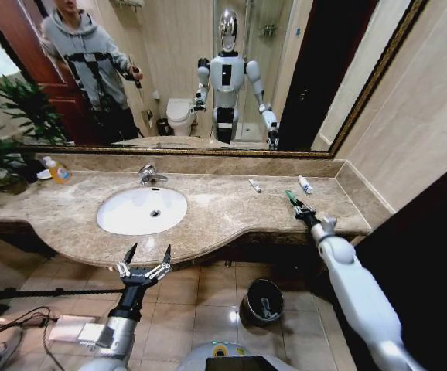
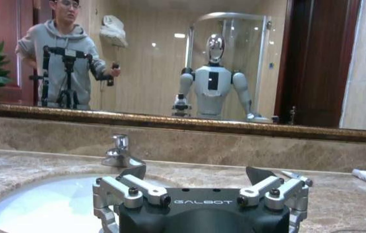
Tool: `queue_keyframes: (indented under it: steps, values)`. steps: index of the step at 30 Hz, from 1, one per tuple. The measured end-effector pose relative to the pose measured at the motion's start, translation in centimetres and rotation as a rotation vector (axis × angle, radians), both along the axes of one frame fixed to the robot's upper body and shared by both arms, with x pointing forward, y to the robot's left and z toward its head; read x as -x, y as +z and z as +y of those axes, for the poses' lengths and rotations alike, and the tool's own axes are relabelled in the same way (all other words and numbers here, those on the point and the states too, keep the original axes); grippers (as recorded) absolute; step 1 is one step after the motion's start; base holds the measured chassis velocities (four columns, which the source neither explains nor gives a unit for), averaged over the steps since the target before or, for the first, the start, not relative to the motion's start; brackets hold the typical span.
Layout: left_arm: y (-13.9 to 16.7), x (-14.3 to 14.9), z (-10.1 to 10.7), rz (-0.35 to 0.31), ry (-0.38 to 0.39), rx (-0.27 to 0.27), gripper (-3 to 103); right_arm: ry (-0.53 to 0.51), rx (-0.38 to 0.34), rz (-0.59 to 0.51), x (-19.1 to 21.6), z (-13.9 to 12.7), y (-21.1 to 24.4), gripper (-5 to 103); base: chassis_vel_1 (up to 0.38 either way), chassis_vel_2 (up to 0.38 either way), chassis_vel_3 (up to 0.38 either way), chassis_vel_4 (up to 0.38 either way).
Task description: Pick up the trash from the sink and place it in the trash bin.
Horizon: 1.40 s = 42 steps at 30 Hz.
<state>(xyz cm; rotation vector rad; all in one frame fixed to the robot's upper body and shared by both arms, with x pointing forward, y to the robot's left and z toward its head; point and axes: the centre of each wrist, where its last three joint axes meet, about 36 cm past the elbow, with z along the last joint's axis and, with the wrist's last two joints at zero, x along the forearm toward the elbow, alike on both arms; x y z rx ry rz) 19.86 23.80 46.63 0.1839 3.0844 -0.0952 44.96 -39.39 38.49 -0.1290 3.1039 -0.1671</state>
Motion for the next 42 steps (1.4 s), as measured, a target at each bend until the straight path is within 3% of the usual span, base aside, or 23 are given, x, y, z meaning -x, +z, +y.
queue_keyframes:
  steps: [4,5,8,16,23,30,42]
  values:
    - [0.0,0.0,0.0,0.000,0.000,0.000,100,-0.059,-0.050,-0.016,6.9,1.4,-1.5,21,0.000,0.000,0.000,0.000]
    - [0.0,0.0,0.0,0.000,0.000,0.000,100,-0.059,-0.050,-0.016,6.9,1.4,-1.5,21,0.000,0.000,0.000,0.000]
    - [0.0,0.0,0.0,0.000,0.000,0.000,100,-0.196,-0.149,0.003,12.6,2.1,-3.8,21,0.000,0.000,0.000,0.000]
    - [0.0,0.0,0.0,0.000,0.000,0.000,100,-0.299,-0.168,0.074,19.2,3.0,-8.0,21,0.000,0.000,0.000,0.000]
    - [0.0,0.0,0.0,0.000,0.000,0.000,100,-0.351,-0.183,0.255,25.4,3.4,-14.1,21,0.000,0.000,0.000,0.000]
    - [0.0,0.0,0.0,0.000,0.000,0.000,100,-0.330,-0.210,0.368,26.7,5.7,-18.6,21,0.000,0.000,0.000,0.000]
    - [0.0,0.0,0.0,0.000,0.000,0.000,100,-0.226,-0.189,0.546,26.3,7.7,-26.0,21,0.000,0.000,0.000,0.000]
